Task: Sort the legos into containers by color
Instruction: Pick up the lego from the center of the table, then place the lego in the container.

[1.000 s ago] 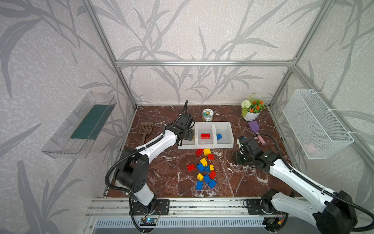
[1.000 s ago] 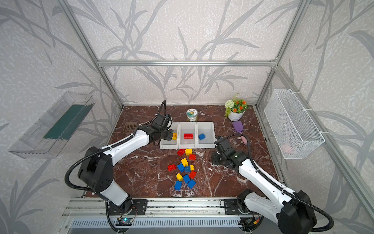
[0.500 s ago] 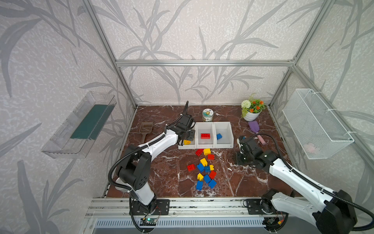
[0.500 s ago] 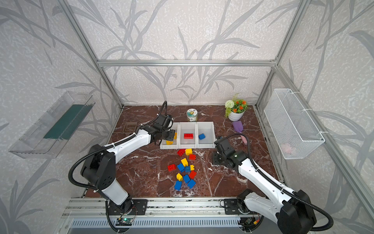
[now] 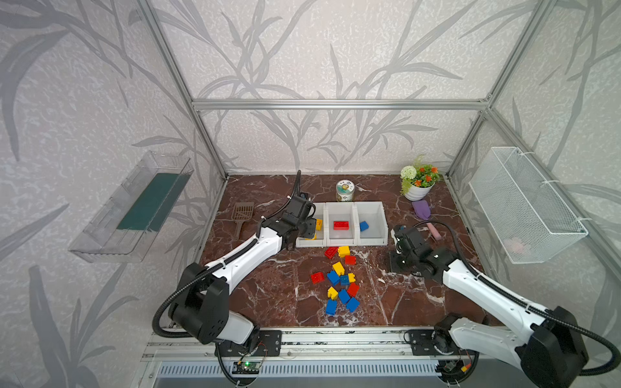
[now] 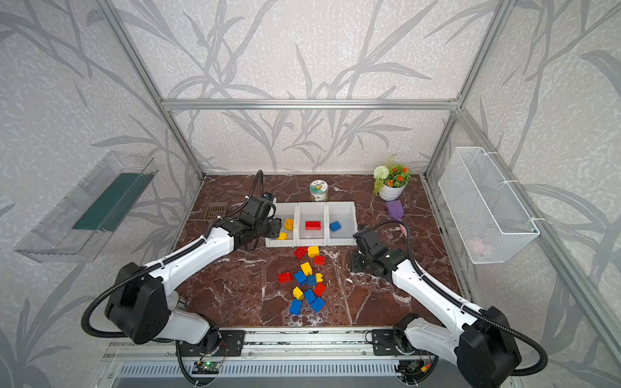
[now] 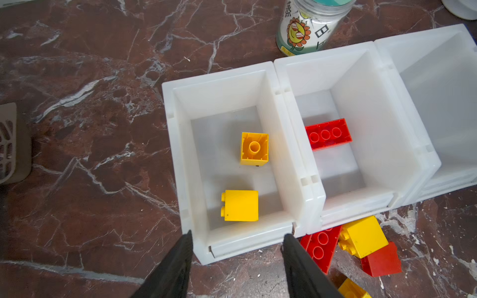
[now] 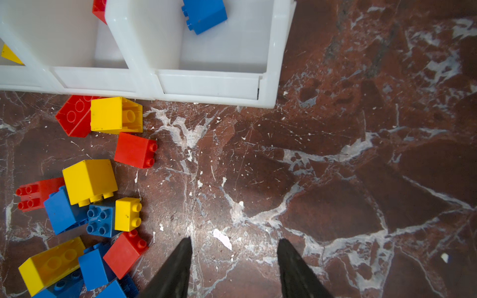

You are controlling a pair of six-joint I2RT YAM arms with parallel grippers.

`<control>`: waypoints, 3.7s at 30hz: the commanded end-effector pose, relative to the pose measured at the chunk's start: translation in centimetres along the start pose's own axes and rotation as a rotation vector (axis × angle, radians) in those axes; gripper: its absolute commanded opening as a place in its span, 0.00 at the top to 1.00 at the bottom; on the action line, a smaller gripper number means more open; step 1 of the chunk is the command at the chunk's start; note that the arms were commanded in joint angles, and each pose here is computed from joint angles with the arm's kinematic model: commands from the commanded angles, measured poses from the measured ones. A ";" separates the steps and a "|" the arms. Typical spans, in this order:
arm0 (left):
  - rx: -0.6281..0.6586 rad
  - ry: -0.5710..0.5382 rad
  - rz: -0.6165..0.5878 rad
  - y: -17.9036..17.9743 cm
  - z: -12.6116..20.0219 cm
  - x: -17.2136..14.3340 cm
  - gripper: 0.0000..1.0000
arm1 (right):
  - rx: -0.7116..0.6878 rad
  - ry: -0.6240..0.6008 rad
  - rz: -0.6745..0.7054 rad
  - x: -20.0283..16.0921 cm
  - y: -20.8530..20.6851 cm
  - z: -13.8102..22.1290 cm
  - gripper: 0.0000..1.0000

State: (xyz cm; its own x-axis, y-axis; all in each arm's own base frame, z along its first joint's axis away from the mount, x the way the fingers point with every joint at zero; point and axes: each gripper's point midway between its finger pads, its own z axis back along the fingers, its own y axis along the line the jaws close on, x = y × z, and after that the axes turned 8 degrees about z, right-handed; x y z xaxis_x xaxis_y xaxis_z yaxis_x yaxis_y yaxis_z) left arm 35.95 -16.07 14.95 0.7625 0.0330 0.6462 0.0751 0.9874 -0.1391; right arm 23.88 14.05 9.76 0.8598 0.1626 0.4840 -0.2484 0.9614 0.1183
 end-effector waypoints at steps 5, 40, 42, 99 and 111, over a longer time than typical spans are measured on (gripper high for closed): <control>0.044 -0.036 0.064 2.1 1.4 -0.9 0.41 | 0.033 0.016 0.065 0.2 2.6 -0.8 0.45; 0.059 -0.052 0.115 4.9 3.7 -4.9 0.40 | -0.131 0.104 0.081 2.7 10.7 -11.6 0.39; 0.057 -0.053 0.115 4.9 3.7 -4.9 0.39 | -0.145 0.108 0.076 2.4 10.3 -11.7 0.40; 0.017 -0.056 0.185 5.1 4.8 -6.5 0.39 | -0.057 -0.080 0.270 16.1 13.6 -10.2 0.67; 0.013 -0.039 0.194 5.0 4.6 -6.9 0.39 | -0.026 -0.062 0.258 16.8 13.8 -10.7 0.39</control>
State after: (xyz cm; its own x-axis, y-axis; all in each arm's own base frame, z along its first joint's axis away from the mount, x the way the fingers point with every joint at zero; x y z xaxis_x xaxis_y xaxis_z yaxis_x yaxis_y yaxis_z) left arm 28.50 -10.83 13.77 0.7253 0.2129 0.6547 -0.0602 0.9669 -0.2478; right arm 39.54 32.29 9.22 0.7472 0.3843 0.5423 -0.4325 0.9007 -0.0425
